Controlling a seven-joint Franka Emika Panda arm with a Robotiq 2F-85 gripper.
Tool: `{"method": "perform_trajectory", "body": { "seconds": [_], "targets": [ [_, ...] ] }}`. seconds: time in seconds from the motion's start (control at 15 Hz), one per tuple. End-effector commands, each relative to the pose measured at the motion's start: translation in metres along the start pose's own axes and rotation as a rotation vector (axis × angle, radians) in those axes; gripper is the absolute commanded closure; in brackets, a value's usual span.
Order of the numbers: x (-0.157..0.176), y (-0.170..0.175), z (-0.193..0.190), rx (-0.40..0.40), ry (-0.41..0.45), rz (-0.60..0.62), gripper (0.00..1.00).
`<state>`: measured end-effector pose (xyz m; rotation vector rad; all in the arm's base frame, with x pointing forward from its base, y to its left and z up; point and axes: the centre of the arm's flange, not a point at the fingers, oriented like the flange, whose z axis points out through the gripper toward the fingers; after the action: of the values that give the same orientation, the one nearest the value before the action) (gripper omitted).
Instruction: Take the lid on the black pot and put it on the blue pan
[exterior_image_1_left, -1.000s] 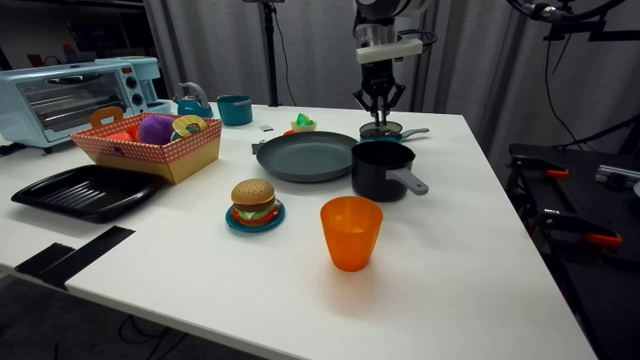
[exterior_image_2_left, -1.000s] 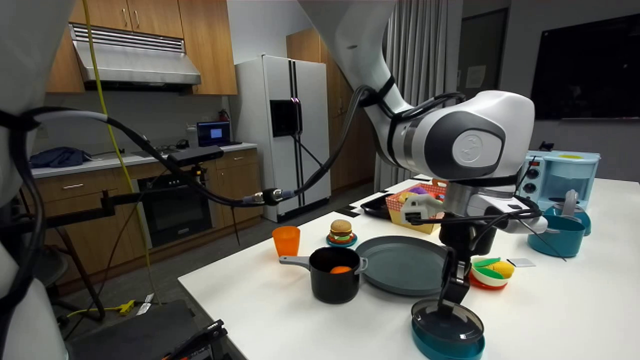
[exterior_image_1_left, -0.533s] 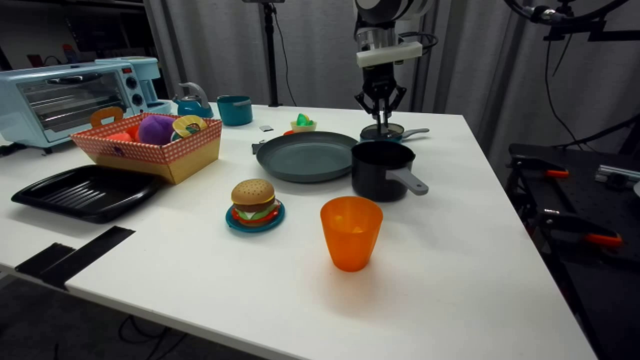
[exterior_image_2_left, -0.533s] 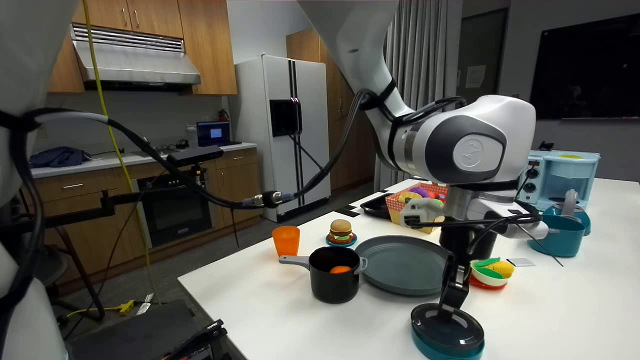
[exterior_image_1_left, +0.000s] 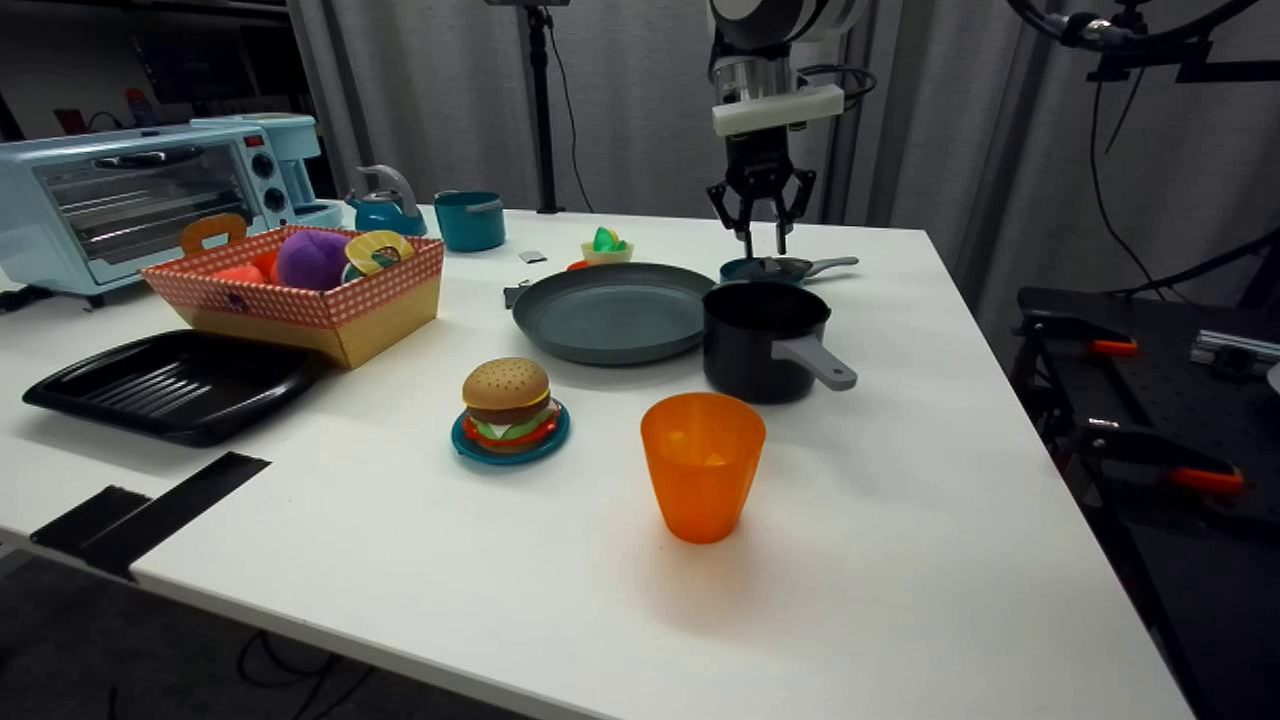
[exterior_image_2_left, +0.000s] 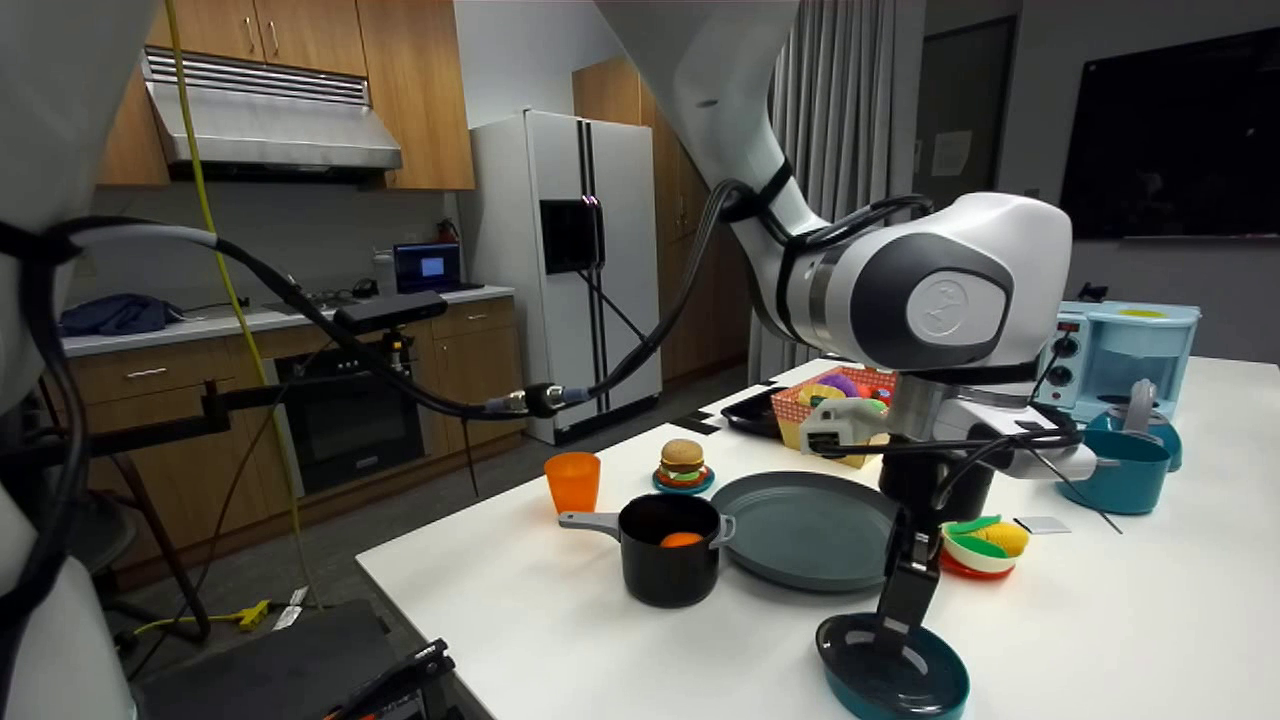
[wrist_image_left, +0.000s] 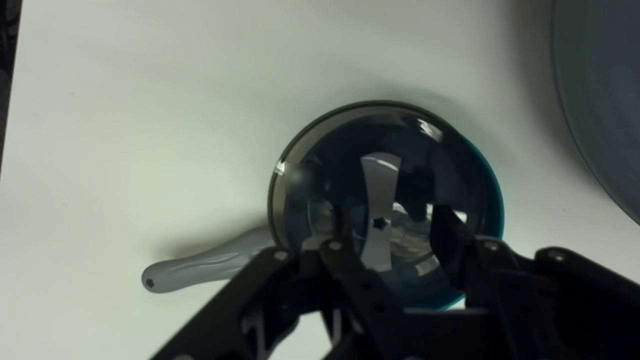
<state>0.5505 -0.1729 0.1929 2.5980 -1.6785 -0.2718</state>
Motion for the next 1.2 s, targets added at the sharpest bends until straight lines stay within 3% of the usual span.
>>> {"method": "perform_trajectory", "body": {
  "seconds": [0.0, 0.2, 0.27, 0.73, 1.13],
  "targets": [
    [0.005, -0.002, -0.002, -0.012, 0.003, 0.018, 0.23],
    [0.005, -0.002, -0.003, -0.013, 0.004, 0.015, 0.02],
    [0.004, -0.002, -0.004, -0.013, 0.006, 0.013, 0.0],
    [-0.009, -0.008, -0.029, 0.003, 0.028, -0.043, 0.0],
    [-0.055, -0.019, -0.071, -0.002, 0.072, -0.202, 0.0]
  ]
}}
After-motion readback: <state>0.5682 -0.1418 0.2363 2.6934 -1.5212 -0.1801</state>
